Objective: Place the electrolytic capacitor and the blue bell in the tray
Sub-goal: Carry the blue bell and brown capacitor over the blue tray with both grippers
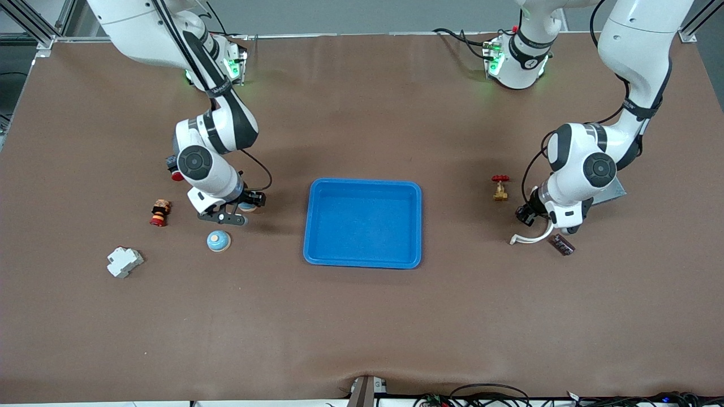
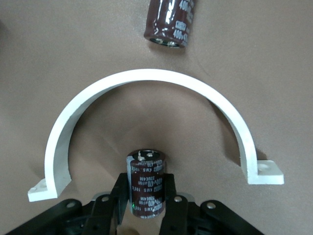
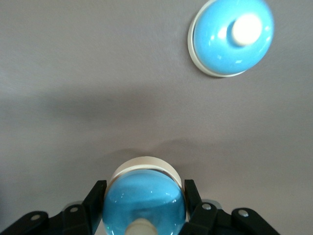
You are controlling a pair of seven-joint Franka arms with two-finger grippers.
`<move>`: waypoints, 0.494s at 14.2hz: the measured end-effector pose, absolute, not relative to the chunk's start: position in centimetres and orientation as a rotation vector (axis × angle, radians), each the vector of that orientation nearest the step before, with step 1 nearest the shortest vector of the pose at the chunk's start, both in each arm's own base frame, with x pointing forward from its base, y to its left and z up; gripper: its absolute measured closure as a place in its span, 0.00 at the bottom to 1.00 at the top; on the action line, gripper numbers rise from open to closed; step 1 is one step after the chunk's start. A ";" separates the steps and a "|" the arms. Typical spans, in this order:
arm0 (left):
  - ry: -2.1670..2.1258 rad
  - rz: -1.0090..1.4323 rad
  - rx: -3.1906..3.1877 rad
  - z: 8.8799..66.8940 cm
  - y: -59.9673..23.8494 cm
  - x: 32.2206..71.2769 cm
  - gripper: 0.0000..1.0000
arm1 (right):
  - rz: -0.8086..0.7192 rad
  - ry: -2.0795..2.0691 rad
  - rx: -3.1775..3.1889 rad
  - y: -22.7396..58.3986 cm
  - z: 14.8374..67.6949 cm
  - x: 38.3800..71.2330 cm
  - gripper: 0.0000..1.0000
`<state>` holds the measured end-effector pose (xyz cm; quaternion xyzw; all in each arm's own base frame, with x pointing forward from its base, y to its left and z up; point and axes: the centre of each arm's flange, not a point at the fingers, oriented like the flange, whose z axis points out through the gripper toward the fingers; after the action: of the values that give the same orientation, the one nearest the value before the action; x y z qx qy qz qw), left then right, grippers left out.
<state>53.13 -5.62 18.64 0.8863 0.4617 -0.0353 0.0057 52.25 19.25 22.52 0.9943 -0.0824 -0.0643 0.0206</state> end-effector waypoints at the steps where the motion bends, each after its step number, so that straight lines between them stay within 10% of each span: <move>1: 1.445 -0.109 2.774 18.7 -6.0 53.1 0.67 | -0.211 -0.278 3.075 20.1 23.9 52.8 0.31; 7: 1.487 -0.084 2.755 23.9 -11.7 55.1 0.67 | -0.149 -0.457 3.056 28.5 27.5 52.0 0.31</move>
<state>55.08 -11.68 23.94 0.8797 0.4747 -0.0268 0.0049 52.03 28.48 27.49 0.9876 -0.1477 -0.0480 0.0238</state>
